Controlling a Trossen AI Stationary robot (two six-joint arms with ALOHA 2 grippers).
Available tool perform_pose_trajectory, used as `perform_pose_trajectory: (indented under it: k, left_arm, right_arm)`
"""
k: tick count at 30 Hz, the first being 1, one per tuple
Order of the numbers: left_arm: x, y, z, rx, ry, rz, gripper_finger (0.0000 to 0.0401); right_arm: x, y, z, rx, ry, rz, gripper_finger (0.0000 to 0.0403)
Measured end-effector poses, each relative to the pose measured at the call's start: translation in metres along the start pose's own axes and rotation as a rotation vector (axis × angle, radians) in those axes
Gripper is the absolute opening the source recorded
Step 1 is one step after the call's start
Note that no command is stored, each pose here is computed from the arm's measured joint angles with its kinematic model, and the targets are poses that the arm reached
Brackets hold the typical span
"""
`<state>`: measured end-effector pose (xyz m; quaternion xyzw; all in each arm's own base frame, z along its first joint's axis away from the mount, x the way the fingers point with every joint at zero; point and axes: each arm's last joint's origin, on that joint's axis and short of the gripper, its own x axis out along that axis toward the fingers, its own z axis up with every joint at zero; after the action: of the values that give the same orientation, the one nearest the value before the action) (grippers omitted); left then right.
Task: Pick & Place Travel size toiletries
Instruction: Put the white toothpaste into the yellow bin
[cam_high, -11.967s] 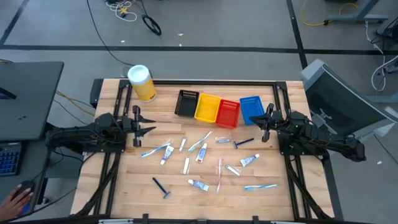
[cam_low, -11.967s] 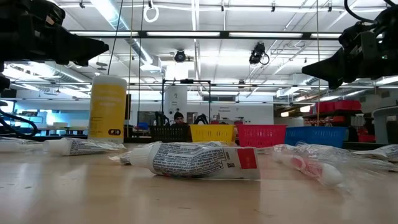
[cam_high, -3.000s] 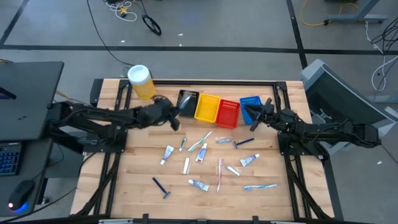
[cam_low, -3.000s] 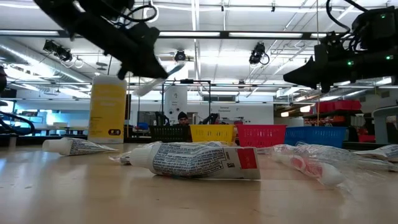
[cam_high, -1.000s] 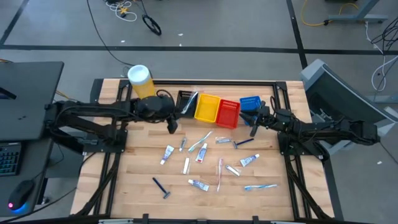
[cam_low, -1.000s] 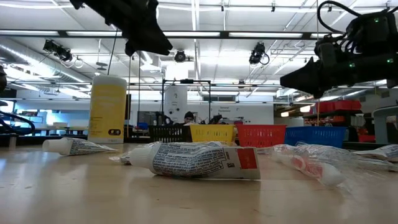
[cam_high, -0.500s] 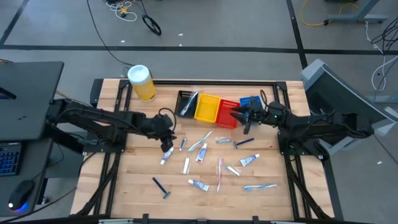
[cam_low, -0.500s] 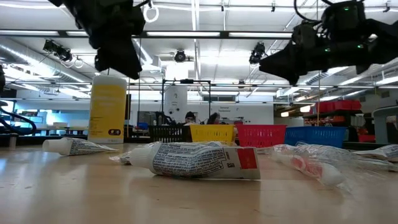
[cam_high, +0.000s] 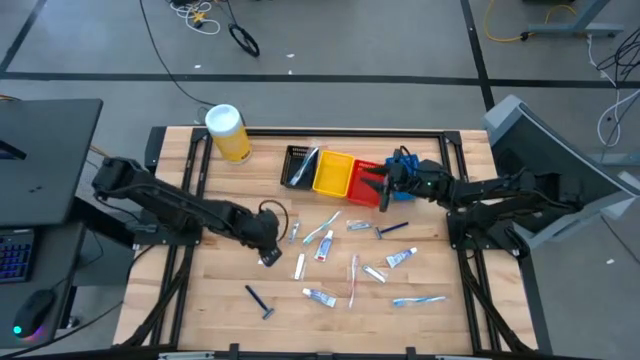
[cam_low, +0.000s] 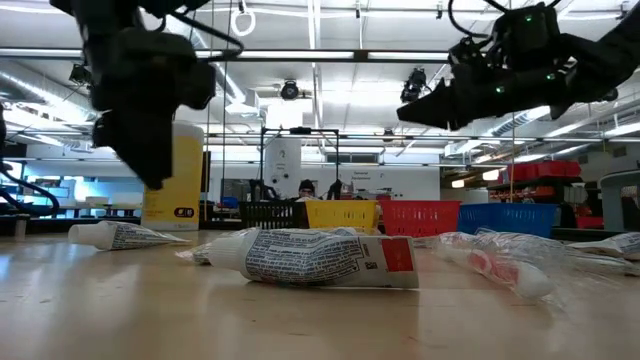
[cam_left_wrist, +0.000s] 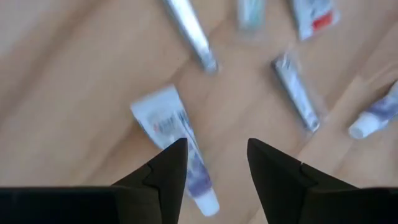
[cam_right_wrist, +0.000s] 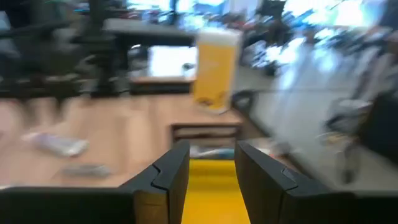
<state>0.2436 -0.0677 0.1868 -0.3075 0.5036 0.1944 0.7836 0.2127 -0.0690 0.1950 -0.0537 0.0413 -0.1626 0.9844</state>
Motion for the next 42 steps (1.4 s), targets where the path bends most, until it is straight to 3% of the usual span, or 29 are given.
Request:
perform_pose_trajectory:
  k: [4, 11, 22, 31, 42]
  left_arm:
    - [0.008, -0.005, -0.013, -0.055, 0.04, 0.031, 0.0178]
    - [0.012, -0.005, -0.025, -0.125, 0.056, 0.111, 0.0179]
    - [0.011, -0.01, -0.032, -0.177, 0.0, 0.111, 0.0179]
    - [0.01, -0.013, -0.039, -0.169, 0.011, 0.102, 0.0179]
    - [0.046, -0.022, -0.053, -0.097, 0.138, 0.117, 0.0178]
  right_arm:
    - [0.002, -0.009, 0.013, 0.001, -0.102, -0.101, 0.0136]
    - [0.005, -0.019, 0.027, 0.004, -0.163, -0.142, 0.0136]
    - [0.007, -0.026, 0.031, 0.004, -0.171, -0.167, 0.0136]
    - [0.007, -0.026, 0.029, 0.004, -0.147, -0.164, 0.0136]
    - [0.008, -0.025, 0.027, 0.016, -0.124, -0.16, 0.0136]
